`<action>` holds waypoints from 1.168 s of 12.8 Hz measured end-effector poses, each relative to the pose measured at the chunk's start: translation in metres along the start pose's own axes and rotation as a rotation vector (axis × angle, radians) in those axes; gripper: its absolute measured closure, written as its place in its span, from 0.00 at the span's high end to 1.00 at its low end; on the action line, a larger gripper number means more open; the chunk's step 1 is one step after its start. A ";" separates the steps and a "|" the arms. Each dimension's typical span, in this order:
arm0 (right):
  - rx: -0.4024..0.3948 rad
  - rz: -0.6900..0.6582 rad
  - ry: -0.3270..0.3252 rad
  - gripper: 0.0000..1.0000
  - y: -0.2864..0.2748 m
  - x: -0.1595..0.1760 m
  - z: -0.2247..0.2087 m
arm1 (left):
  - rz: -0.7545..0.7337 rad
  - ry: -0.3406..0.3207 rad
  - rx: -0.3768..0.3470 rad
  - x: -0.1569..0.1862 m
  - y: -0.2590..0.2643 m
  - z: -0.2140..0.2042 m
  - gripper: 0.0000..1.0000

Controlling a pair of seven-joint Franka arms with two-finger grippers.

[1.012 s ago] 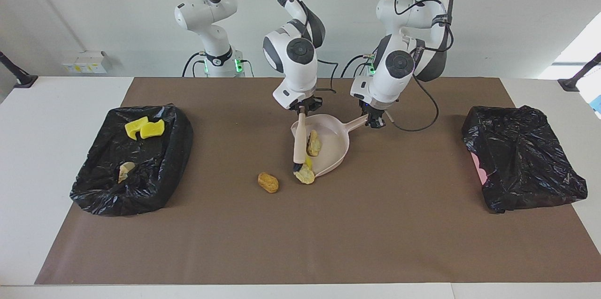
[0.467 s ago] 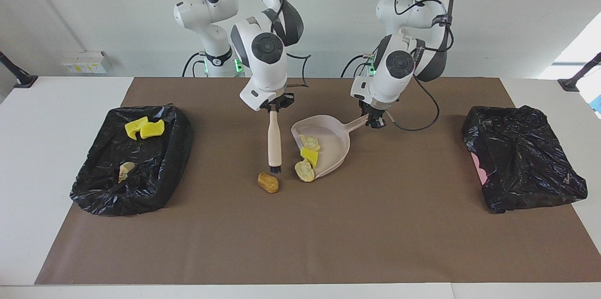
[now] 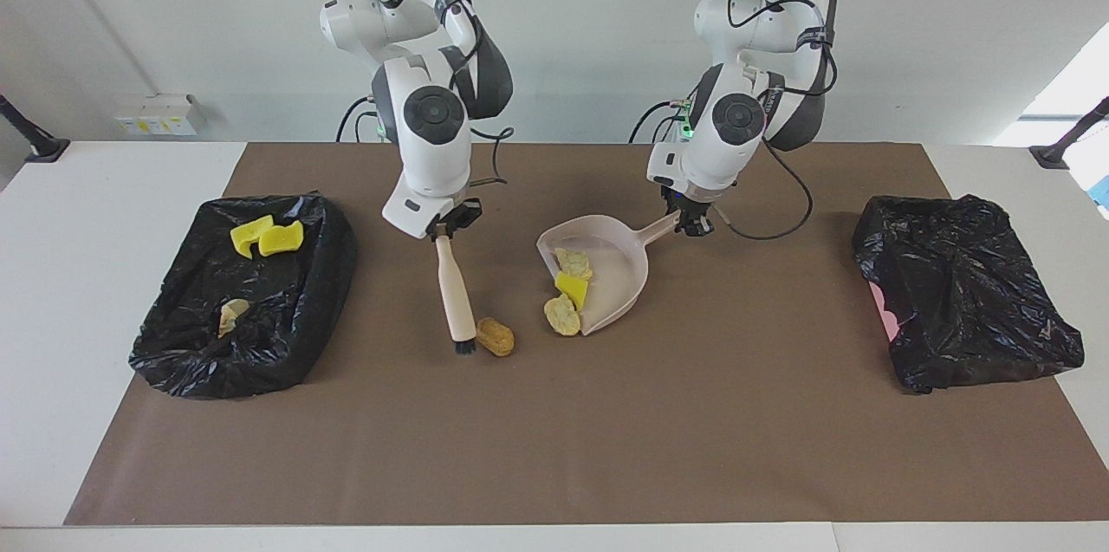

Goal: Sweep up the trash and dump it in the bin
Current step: 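Sweep the foam chunks into the dustpan with the right gripper's brush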

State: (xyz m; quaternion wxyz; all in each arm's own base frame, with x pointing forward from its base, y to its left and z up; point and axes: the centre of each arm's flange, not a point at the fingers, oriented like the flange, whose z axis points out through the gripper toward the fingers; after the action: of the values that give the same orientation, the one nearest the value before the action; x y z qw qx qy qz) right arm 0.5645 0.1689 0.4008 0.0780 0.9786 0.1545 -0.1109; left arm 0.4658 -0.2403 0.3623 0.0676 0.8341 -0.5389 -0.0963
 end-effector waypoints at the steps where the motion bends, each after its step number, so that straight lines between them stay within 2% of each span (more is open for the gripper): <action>1: -0.021 -0.033 -0.001 0.26 0.004 0.008 0.011 | -0.006 -0.001 -0.001 0.000 0.000 0.001 0.33; 4: -0.037 -0.106 -0.004 0.26 -0.026 0.029 0.028 | -0.023 -0.002 -0.004 -0.001 0.001 0.002 0.33; 7: -0.010 -0.184 0.018 0.26 -0.088 0.030 0.024 | -0.031 -0.003 -0.004 -0.002 0.001 0.003 0.33; 10: 0.116 -0.191 0.058 0.26 -0.128 0.028 0.024 | -0.034 -0.003 -0.004 -0.002 0.002 0.003 0.33; 13: 0.267 -0.162 0.047 0.26 -0.155 0.020 0.024 | -0.036 -0.004 -0.004 -0.003 0.002 0.004 0.33; 15: 0.330 -0.147 0.043 0.26 -0.163 0.015 0.018 | -0.042 -0.003 -0.004 -0.003 0.002 0.004 0.33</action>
State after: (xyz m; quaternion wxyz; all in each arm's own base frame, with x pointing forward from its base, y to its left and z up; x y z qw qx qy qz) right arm 0.5232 0.3228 0.3609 -0.0952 0.9663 0.2071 -0.1192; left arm 0.4626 -0.2388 0.3595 0.0665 0.8449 -0.5213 -0.1000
